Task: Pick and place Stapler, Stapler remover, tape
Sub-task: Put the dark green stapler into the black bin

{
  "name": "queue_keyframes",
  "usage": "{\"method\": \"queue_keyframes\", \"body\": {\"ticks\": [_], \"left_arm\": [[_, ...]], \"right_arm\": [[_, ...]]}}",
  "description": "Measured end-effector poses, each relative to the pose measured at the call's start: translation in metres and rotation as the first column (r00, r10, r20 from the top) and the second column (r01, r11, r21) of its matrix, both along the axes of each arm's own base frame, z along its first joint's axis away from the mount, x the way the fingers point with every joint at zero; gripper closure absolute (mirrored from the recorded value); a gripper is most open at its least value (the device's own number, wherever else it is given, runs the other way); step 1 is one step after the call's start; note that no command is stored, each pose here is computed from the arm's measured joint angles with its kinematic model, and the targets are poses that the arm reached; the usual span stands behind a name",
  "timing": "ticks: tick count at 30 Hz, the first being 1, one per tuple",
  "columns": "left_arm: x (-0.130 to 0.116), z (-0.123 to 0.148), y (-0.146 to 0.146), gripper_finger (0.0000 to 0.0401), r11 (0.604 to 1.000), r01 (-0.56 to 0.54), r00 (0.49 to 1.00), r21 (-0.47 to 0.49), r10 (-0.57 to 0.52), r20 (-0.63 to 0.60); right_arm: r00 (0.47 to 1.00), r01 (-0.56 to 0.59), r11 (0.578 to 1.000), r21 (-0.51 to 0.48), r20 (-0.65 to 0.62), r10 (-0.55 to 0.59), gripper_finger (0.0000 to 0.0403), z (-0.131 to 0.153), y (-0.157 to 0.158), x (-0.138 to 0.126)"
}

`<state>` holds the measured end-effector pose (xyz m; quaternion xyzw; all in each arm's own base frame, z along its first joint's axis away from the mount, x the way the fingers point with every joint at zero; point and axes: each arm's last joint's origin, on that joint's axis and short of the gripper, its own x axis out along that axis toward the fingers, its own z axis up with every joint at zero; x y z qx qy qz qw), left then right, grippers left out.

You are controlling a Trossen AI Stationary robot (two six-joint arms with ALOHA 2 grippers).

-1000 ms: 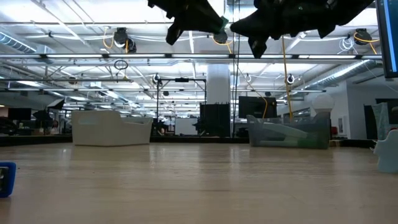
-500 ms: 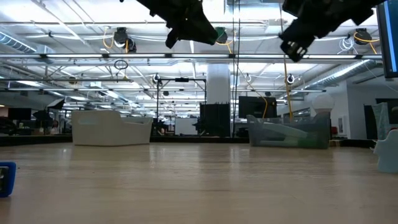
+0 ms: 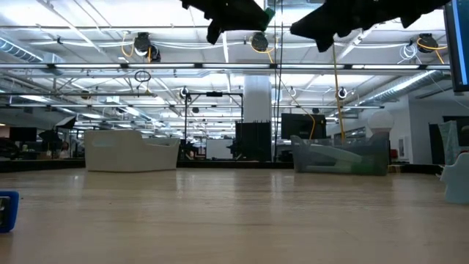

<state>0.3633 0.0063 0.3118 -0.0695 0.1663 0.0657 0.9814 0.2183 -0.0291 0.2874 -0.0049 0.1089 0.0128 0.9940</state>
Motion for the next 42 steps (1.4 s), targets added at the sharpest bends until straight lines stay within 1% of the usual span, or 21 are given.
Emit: {"method": "queue_keyframes", "body": {"ticks": [2,5,8,10,14,17,20,25,30,42], "left_arm": [[0.0,-0.001,-0.005,0.0339,1.0,0.015,1.0,-0.003,-0.015,-0.011],[-0.001,-0.002,-0.011,0.0339,0.999,0.031,0.999,-0.009,-0.031,-0.022],[-0.001,-0.002,-0.014,0.0339,0.999,0.022,1.0,-0.024,-0.023,-0.02],[-0.001,-0.002,-0.014,0.0339,0.999,0.013,1.0,-0.032,-0.014,-0.018],[0.0,0.0,-0.013,0.0339,0.999,0.006,1.0,-0.034,-0.006,0.001],[0.0,-0.001,-0.012,0.0339,0.999,-0.008,1.0,-0.035,0.007,-0.002],[0.0,-0.001,-0.012,0.0339,0.999,-0.013,1.0,-0.034,0.013,-0.005],[0.0,0.0,-0.013,0.0339,0.999,-0.013,1.0,-0.041,0.013,0.004],[0.001,0.003,-0.013,0.0339,0.999,-0.011,0.999,-0.042,0.013,0.046],[0.002,0.007,-0.013,0.0339,0.999,0.006,0.996,-0.048,-0.001,0.086]], "right_arm": [[1.0,0.014,1.0,-0.026,0.022,-0.014,0.032,-0.001,-0.001,0.006],[0.999,0.015,0.999,-0.036,0.049,-0.014,0.0278,-0.001,-0.002,0.011],[0.997,0.012,0.999,-0.031,0.072,-0.01,0.0237,-0.001,-0.002,0.014],[0.997,0.005,1.0,-0.01,0.083,-0.004,0.0214,-0.001,0.0,0.018],[0.993,-0.012,1.0,0.025,0.117,0.009,0.0181,-0.003,0.004,0.027],[0.989,-0.026,0.999,0.039,0.143,0.021,0.0171,-0.005,0.007,0.033],[0.985,-0.033,0.999,0.04,0.17,0.025,0.0173,-0.005,0.008,0.037],[0.978,-0.033,0.998,0.058,0.207,0.021,0.0192,-0.001,0.007,0.037],[0.976,-0.034,0.998,0.057,0.216,0.021,0.022,0.0,0.007,0.037],[0.97,-0.035,0.998,0.05,0.244,0.022,0.0283,0.003,0.007,0.037]]}}
